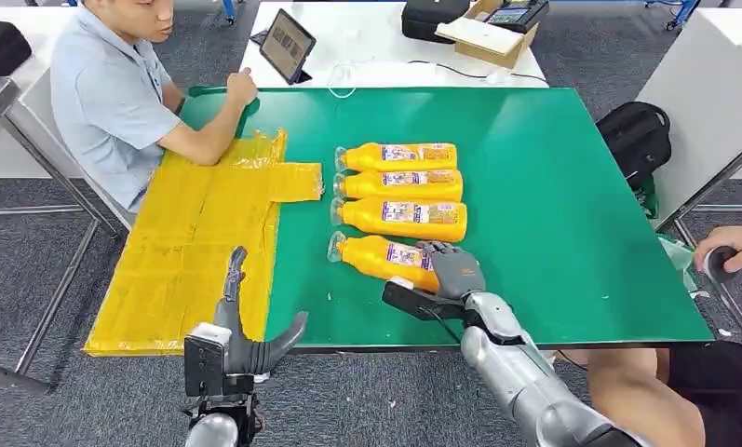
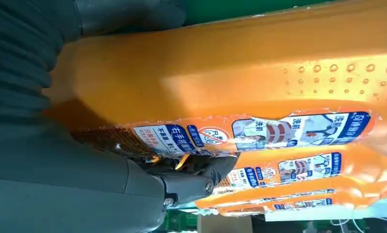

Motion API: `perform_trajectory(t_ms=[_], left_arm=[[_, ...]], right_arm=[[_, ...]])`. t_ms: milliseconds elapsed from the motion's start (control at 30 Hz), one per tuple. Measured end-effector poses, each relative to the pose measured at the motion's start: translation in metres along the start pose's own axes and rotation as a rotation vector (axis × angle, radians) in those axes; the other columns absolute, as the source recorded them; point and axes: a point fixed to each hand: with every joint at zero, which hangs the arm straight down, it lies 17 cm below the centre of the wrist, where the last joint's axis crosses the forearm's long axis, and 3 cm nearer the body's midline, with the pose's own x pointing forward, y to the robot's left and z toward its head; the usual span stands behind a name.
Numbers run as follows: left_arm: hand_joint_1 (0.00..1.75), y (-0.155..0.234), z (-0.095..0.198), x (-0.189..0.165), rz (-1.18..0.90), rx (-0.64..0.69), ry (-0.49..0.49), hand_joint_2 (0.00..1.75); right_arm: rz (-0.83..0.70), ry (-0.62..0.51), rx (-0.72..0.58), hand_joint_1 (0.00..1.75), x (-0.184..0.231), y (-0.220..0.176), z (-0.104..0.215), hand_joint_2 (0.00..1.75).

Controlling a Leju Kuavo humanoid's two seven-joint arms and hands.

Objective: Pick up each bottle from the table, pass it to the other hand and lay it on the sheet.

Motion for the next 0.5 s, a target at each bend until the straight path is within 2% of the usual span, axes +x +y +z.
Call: perform_trajectory(t_ms=[67, 100, 200, 267, 367, 400, 500], left_arm=[[0.00, 0.000, 0.001, 0.000, -0.001, 0.001, 0.001, 1.75], [0.00, 0.001, 0.001, -0.001, -0.002, 0.002, 0.002, 1.75], [0.00, 0.002, 0.001, -0.001, -0.007, 0.006, 0.002, 1.75], [0.00, 0.003, 0.001, 0.000, 0.004, 0.012, -0.004, 1.75], [0.00, 0.009, 0.002, 0.000, 0.084, 0.044, 0.000, 1.75], [0.00, 0.011, 0.002, 0.000, 0.118, 0.056, 0.008, 1.75], [0.00, 0.020, 0.003, -0.004, 0.301, 0.110, 0.058, 1.75]], right_arm=[[-0.007, -0.002, 0.001, 1.41, 0.001, 0.002, 0.002, 1.75], [-0.013, -0.003, 0.003, 1.54, 0.001, 0.004, 0.003, 1.75], [-0.044, -0.015, -0.001, 1.73, 0.004, 0.007, 0.007, 1.75], [-0.128, -0.052, -0.007, 1.68, 0.014, 0.008, 0.010, 1.75], [-0.381, -0.163, -0.020, 1.55, 0.048, 0.005, 0.019, 1.75], [-0.441, -0.182, -0.034, 1.62, 0.057, 0.005, 0.023, 1.75], [-0.598, -0.224, -0.164, 1.59, 0.082, -0.013, 0.037, 1.75]])
